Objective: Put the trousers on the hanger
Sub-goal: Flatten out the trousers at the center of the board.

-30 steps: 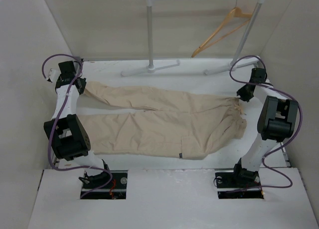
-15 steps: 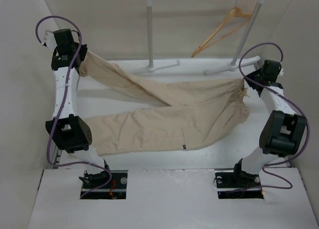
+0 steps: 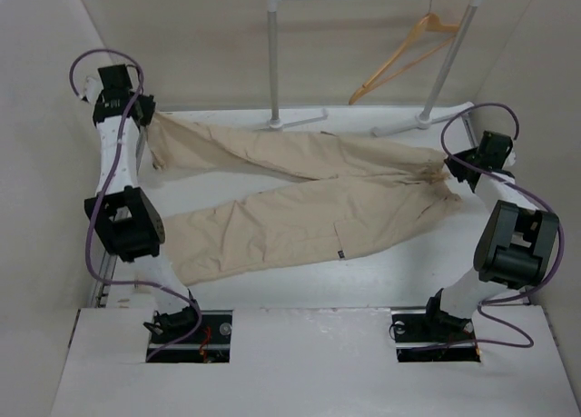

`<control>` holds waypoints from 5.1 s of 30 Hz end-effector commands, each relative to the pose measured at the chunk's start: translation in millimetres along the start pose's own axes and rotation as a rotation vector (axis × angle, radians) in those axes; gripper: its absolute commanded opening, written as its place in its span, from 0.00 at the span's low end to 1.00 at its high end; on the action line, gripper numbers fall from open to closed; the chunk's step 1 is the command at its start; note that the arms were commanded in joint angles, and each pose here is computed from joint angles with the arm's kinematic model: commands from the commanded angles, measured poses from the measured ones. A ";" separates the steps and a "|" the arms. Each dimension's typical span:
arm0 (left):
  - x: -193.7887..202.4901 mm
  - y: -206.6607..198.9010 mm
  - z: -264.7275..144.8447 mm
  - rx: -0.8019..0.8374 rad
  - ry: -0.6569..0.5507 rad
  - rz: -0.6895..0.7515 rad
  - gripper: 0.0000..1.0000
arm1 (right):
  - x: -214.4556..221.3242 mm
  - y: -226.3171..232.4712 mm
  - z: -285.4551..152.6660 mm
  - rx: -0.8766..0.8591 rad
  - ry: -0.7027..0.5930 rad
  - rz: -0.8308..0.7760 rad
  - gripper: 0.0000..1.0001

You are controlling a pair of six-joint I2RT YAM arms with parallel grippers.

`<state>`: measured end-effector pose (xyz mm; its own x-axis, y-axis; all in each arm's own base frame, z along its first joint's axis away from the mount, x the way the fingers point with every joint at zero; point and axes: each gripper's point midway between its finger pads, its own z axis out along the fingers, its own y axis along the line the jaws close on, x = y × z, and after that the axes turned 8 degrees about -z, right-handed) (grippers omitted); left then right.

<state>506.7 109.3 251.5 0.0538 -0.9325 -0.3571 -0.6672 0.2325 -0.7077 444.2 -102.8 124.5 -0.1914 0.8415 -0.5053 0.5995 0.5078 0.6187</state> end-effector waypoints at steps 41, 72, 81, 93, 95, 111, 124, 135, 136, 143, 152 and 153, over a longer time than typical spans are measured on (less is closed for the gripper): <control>23.4 85.1 -49.3 -0.073 -0.158 0.369 0.35 | -31.9 -4.3 5.2 0.084 -0.015 0.028 0.08; 153.0 147.0 4.9 -0.320 0.096 0.954 0.44 | 115.6 17.0 -103.9 -0.076 0.061 -0.245 0.65; 151.7 159.4 14.1 -0.380 0.107 0.959 0.38 | 145.4 -29.3 -126.9 -0.050 0.113 -0.264 0.65; 108.5 109.7 27.2 -0.319 -0.034 0.808 0.02 | 156.4 -36.5 -131.5 -0.057 0.156 -0.274 0.62; 74.1 77.4 30.9 -0.282 -0.108 0.716 0.01 | 159.8 -40.7 -131.7 -0.045 0.168 -0.271 0.62; -22.3 17.7 59.2 -0.232 -0.291 0.462 0.52 | 144.4 -56.2 -138.9 0.081 0.165 -0.260 0.69; 292.0 140.1 -88.6 -0.014 0.364 0.773 0.48 | 104.2 -103.6 -118.6 0.315 0.075 -0.196 0.60; 306.7 269.3 -118.1 -0.193 0.535 0.882 0.40 | 108.8 -136.1 -82.2 0.430 0.118 -0.149 0.16; 296.6 286.1 -119.1 -0.239 0.530 0.880 0.39 | 111.4 -141.5 -90.1 0.444 0.111 -0.139 0.13; 235.5 353.8 -138.2 -0.434 0.502 0.788 0.37 | 130.8 -172.5 -149.8 0.493 0.149 -0.037 0.01; 201.8 307.8 -152.6 -0.384 0.430 0.727 0.48 | 130.7 -148.4 -185.2 0.407 0.114 -0.063 0.60; 195.3 299.0 -153.9 -0.373 0.406 0.714 0.49 | 127.6 -143.0 -187.6 0.389 0.103 -0.074 0.66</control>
<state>190.9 -55.1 29.1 -0.7193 -0.6351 -0.2817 -0.6345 0.7656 -0.1062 188.0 -34.7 63.7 -0.3137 0.8462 -0.4308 0.8439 0.4564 0.2821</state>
